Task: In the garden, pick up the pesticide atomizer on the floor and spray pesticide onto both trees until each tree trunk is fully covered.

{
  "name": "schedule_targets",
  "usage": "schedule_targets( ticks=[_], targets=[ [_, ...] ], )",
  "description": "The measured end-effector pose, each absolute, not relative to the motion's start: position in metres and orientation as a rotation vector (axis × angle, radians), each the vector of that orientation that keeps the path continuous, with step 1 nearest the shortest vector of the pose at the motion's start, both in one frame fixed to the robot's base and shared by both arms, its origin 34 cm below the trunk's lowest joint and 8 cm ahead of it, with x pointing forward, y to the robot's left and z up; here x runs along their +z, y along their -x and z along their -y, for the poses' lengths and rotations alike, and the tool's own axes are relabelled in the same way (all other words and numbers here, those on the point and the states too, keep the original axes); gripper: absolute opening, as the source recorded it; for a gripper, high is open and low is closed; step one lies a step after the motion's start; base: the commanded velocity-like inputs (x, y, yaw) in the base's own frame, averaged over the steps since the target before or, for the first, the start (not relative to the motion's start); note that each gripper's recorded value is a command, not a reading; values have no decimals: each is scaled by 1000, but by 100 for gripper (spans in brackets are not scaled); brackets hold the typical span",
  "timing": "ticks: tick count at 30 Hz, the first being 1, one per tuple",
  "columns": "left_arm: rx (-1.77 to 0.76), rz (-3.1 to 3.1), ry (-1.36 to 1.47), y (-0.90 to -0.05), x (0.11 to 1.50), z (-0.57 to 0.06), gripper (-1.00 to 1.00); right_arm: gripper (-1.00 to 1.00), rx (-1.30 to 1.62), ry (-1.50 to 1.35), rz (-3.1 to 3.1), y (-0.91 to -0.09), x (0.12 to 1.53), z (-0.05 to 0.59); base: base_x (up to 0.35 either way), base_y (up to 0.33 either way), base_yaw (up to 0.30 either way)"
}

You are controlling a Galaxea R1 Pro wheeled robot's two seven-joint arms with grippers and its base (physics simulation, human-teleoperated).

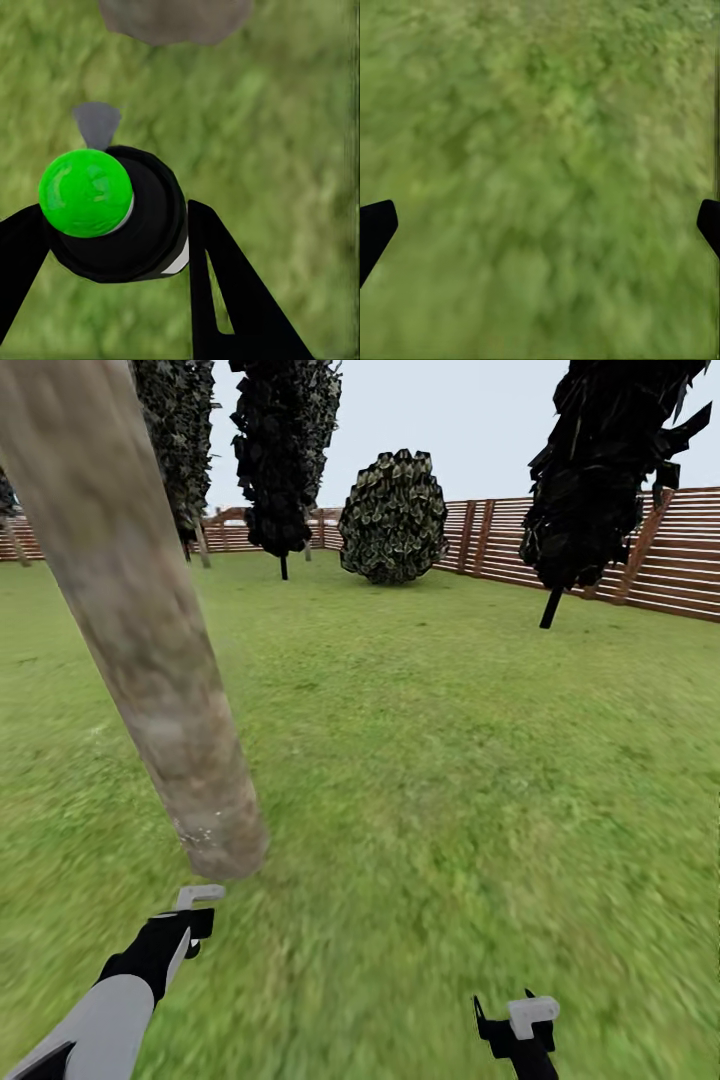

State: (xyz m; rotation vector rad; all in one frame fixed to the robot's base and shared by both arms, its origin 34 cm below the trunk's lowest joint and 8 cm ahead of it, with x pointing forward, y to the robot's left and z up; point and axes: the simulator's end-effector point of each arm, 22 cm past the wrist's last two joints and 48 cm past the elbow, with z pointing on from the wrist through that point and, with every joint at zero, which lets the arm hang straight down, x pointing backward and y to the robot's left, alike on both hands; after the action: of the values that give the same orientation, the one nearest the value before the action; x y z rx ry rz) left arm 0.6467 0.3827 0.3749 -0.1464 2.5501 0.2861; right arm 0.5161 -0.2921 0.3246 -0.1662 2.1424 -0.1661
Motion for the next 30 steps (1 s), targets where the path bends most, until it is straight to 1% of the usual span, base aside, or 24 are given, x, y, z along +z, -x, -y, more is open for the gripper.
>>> schedule_targets(
  ticks=[7, 11, 16, 22, 27, 30],
  targets=[
    [286, -2550, 147, -647, 375, -383, -100, 100, -166, 166, -2142, -516, 325, 292, 114, -264, 21],
    [287, -2549, 147, -647, 375, -383, -100, 100, -166, 166, -2142, -516, 325, 292, 111, -265, 248],
    [287, -2547, 149, -647, 375, -383, -100, 100, -166, 166, -2142, -516, 325, 292, -6, -245, 276],
    [282, -2530, 145, -654, 381, -380, -100, 100, -166, 166, -2142, -516, 325, 292, -3, -28, 278],
    [210, -2520, 122, -667, 384, -344, -100, 100, -166, 167, -2142, -516, 325, 292, 0, 0, 277],
    [228, -2489, 126, -682, 399, -355, -100, 100, -166, 168, -2142, -516, 325, 292, 0, 0, 151]
  ],
)
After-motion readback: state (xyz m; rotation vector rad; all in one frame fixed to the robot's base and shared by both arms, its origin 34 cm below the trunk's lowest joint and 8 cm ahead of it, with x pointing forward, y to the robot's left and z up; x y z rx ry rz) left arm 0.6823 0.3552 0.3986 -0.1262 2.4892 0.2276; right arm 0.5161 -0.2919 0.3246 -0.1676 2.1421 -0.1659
